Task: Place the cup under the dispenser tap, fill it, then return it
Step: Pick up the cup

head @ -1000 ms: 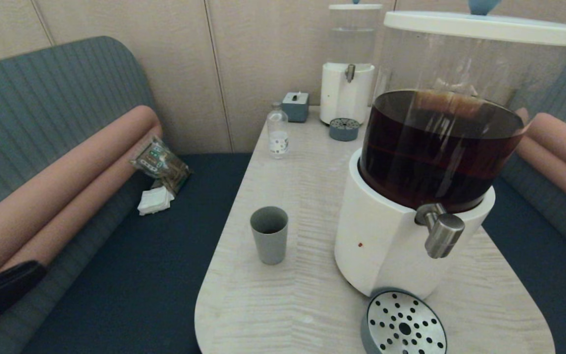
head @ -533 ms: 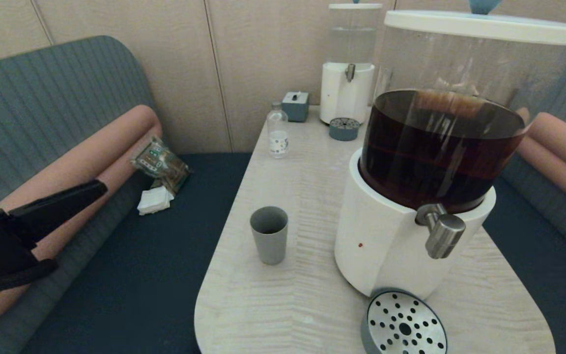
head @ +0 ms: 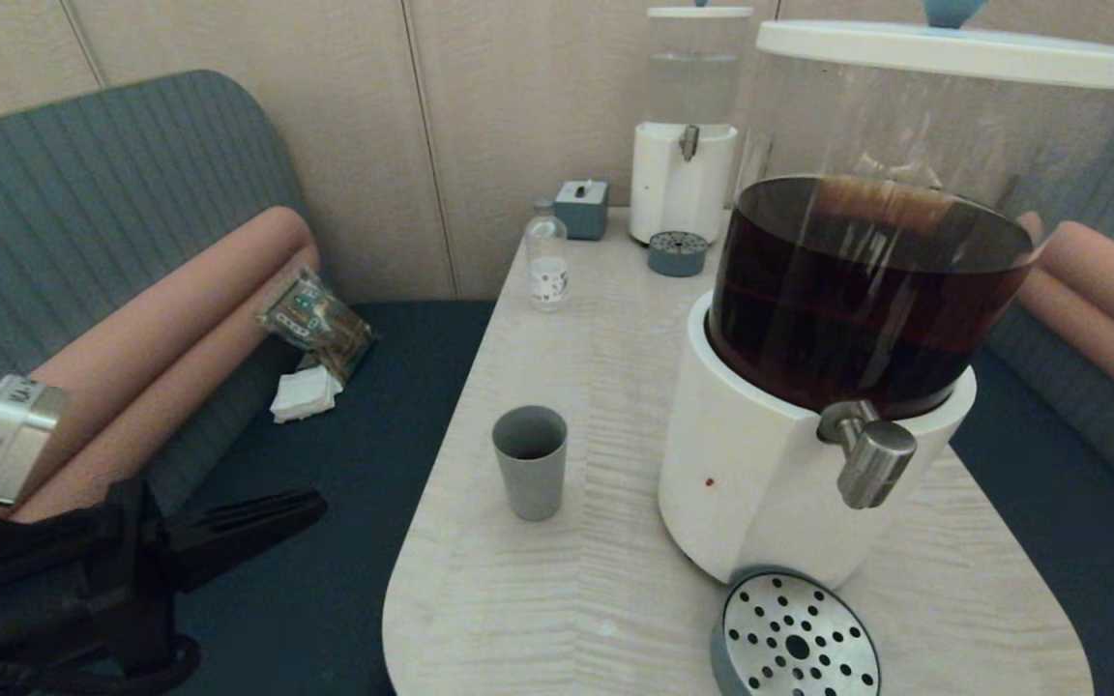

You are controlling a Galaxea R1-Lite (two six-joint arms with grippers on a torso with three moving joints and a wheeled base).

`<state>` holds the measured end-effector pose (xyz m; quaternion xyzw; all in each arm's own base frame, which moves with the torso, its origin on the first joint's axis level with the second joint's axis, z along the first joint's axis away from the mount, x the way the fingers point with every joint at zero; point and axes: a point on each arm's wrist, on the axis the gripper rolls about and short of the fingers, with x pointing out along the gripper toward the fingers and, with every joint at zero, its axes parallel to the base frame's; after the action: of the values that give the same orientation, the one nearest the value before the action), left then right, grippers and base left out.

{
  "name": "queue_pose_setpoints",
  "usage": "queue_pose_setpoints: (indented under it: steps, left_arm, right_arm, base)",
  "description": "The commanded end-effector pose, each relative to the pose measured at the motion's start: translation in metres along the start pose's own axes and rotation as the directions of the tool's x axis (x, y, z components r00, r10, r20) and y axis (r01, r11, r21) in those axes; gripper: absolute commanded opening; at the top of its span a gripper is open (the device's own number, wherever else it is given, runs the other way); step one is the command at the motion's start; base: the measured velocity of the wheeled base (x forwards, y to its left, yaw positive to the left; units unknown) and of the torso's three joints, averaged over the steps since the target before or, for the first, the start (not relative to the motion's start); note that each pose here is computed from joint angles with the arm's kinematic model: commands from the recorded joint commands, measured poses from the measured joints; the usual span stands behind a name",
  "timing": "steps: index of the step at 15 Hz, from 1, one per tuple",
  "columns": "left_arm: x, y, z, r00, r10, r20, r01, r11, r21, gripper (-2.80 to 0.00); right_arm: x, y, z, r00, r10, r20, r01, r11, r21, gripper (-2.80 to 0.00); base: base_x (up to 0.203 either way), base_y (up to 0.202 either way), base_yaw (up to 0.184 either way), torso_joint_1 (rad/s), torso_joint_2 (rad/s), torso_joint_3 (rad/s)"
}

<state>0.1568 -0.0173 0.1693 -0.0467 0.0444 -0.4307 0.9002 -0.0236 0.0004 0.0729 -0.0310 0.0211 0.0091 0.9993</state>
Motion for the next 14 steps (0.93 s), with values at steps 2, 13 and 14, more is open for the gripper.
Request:
queue_pose_setpoints:
  steps: [2, 13, 14]
  left_arm:
    - [0.018, 0.028, -0.024, 0.998, -0.002, -0.06, 0.001, 1.0, -0.02, -2.8]
    - [0.06, 0.087, -0.059, 0.998, -0.025, -0.063, 0.031, 0.995, 0.092, -2.8]
    - [0.062, 0.089, -0.061, 0.997, -0.032, -0.064, 0.037, 0.995, 0.09, -2.8]
  right_arm:
    - [0.0, 0.0, 0.0, 1.0, 0.0, 0.005, 0.0, 1.0, -0.001, -2.8]
    - [0.0, 0.0, 0.0, 1.0, 0.0, 0.005, 0.0, 1.0, -0.001, -2.8]
    - [0.0, 0.0, 0.0, 1.0, 0.001, 0.005, -0.001, 1.0, -0.001, -2.8]
  base:
    - [0.0, 0.0, 0.0, 0.0, 0.0, 0.0]
    - [0.0, 0.0, 0.0, 0.0, 0.0, 0.0]
    - [0.0, 0.0, 0.0, 0.0, 0.0, 0.0]
